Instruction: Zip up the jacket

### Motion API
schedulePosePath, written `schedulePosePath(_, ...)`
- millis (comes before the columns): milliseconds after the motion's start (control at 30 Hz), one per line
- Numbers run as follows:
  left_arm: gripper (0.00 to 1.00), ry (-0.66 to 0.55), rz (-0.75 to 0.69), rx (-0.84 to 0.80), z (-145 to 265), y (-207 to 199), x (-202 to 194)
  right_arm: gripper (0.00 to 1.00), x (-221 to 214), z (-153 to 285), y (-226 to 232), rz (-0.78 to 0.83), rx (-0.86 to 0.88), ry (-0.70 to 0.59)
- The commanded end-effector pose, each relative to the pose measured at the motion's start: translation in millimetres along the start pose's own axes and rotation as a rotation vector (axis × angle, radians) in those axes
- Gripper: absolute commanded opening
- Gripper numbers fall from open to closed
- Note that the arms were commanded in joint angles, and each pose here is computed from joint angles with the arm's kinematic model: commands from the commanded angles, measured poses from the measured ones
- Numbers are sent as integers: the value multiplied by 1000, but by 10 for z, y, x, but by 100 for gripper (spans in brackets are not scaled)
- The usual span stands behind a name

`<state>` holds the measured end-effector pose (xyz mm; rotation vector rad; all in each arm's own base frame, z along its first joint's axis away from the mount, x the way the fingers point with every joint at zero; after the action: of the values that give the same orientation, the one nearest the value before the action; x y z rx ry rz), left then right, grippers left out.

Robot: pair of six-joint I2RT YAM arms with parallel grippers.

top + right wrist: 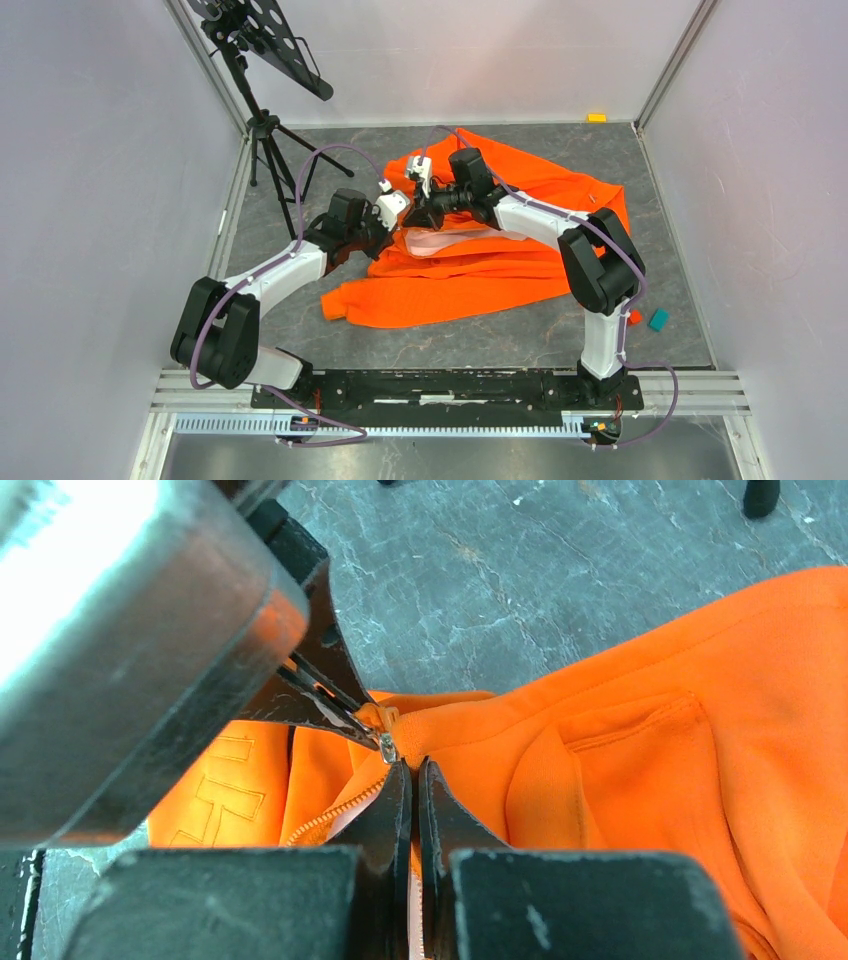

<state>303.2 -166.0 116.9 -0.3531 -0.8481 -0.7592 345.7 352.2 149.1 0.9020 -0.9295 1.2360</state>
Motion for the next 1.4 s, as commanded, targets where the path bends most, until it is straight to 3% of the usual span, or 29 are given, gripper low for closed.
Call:
schedulePosePath(0, 2, -73, -73, -28, 67, -20, 218, 0, 259, -81, 181, 64, 119, -99)
schedulePosePath(367, 2, -87, -127, -99, 194, -128, 244, 0, 127, -172, 322, 140, 227, -41)
schedulePosePath(700, 2, -82, -109, -153, 136, -190, 221, 0, 392, -130, 486, 86, 270, -257)
schedulePosePath(933, 3, -93, -90, -88, 152, -117, 225, 0, 359, -128, 476, 51, 273, -284)
schedulePosePath(1067, 15, -91, -26, -37, 200, -62, 193, 0, 351, -16, 380, 8, 230, -320)
schedulePosePath(1167, 35, -82, 38, -28, 265, -23, 163, 0, 336, 29, 326, -6, 216, -334)
schedulePosePath(1267, 48, -108, 120, -44, 387, 28, 208, 0, 328, 46, 304, -17, 209, -339)
schedulePosePath(1367, 56, -146, 247, -87, 516, 51, 285, 0, 324, 46, 290, -19, 200, -340)
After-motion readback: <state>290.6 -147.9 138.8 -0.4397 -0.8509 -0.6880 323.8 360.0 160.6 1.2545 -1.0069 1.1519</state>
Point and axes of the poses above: each gripper's point midway between its finger pads, its own z axis back along the fingers, its own y axis along the line the jaws close on, x = y × z, the point moved 4 cm from there along z, back along the fingers, and after that the axes turned 5 degrees about z, right-handed, at the moved point
